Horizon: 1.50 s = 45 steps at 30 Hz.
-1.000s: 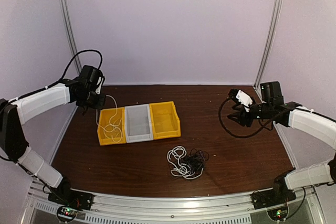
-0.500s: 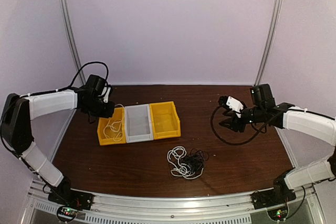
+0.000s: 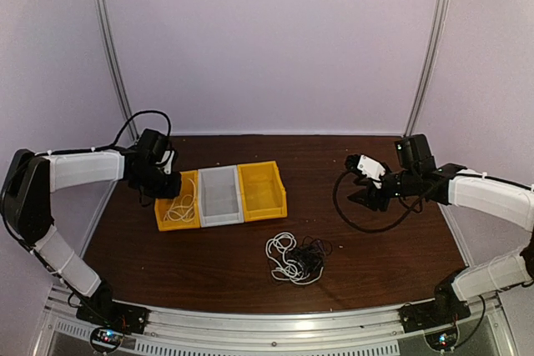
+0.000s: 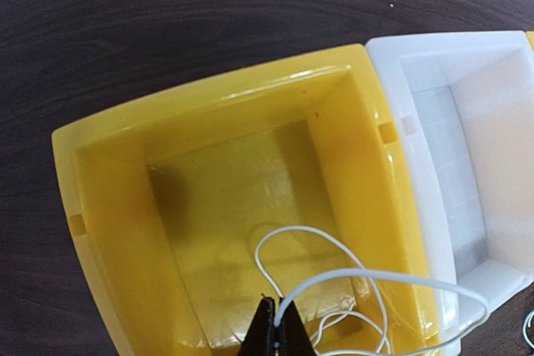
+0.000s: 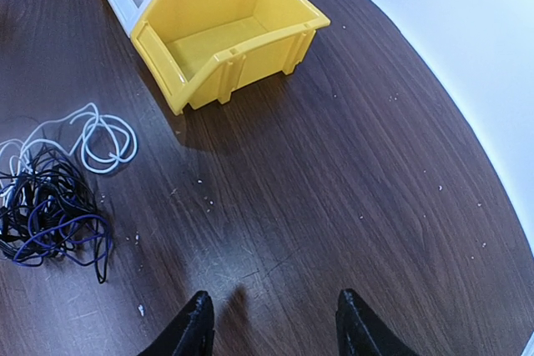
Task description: Untangle the cables
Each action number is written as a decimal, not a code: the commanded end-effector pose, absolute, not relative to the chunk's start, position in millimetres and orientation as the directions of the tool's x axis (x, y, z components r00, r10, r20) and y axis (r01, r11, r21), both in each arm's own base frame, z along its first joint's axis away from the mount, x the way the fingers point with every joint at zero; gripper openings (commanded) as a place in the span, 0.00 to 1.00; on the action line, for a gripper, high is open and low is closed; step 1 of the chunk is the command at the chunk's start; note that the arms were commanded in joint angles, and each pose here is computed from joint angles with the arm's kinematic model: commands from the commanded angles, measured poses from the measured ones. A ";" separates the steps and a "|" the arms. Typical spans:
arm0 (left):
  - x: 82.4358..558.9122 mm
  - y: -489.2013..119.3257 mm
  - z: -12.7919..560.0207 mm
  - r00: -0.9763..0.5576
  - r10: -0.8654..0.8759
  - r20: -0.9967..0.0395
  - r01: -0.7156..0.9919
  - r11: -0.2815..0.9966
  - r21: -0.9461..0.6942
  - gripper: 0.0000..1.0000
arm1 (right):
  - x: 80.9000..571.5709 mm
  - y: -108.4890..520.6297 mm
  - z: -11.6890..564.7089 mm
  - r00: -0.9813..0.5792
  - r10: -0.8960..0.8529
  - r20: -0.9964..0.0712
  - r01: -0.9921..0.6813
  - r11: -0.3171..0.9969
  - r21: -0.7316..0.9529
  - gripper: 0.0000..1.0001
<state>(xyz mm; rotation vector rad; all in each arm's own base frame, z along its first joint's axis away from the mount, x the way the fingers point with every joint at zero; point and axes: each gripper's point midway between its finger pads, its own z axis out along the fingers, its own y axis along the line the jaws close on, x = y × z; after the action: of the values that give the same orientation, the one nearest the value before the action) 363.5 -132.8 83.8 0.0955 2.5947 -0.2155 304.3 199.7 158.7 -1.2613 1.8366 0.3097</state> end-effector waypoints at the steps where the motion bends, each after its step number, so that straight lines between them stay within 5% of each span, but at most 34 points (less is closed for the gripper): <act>1: 379.0 -130.5 114.9 -0.824 0.013 -0.567 0.096 0.989 -0.116 0.18 | 305.2 198.0 162.7 -0.107 -0.645 -0.757 -0.842 0.463 -0.276 0.50; 6: 381.4 -116.8 159.0 -0.782 0.020 -0.623 0.071 0.996 -0.056 0.44 | 304.3 197.4 164.6 -0.102 -0.644 -0.758 -0.841 0.463 -0.280 0.50; 11: 370.1 -113.8 185.4 -0.767 0.053 -0.639 0.104 0.994 -0.043 0.52 | 304.1 196.4 166.4 -0.097 -0.645 -0.758 -0.837 0.465 -0.289 0.51; 20: 319.3 -163.3 152.5 -0.818 0.142 -0.557 0.299 0.932 -0.203 0.44 | 304.1 196.4 167.2 -0.093 -0.646 -0.758 -0.837 0.463 -0.292 0.50; 26: 293.5 -237.9 172.1 -0.671 0.290 -0.683 0.541 0.821 -0.183 0.42 | 298.6 203.7 163.3 -0.095 -0.633 -0.769 -0.863 0.437 -0.253 0.50; 35: 256.0 -364.9 183.6 -0.492 0.254 -0.833 0.770 0.573 -0.281 0.42 | 276.9 225.7 158.0 -0.070 -0.618 -0.783 -0.923 0.339 -0.185 0.44; 45: 258.8 -403.9 90.5 -0.652 0.345 -0.675 0.667 0.684 -0.295 0.39 | 243.4 252.2 151.5 -0.001 -0.628 -0.778 -0.974 0.177 -0.142 0.46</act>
<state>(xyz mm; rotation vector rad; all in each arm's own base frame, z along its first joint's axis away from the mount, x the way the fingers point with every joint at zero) 251.5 -393.6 93.1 0.8745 2.2861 -0.7249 260.5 239.4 147.2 -1.4466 1.7688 0.5111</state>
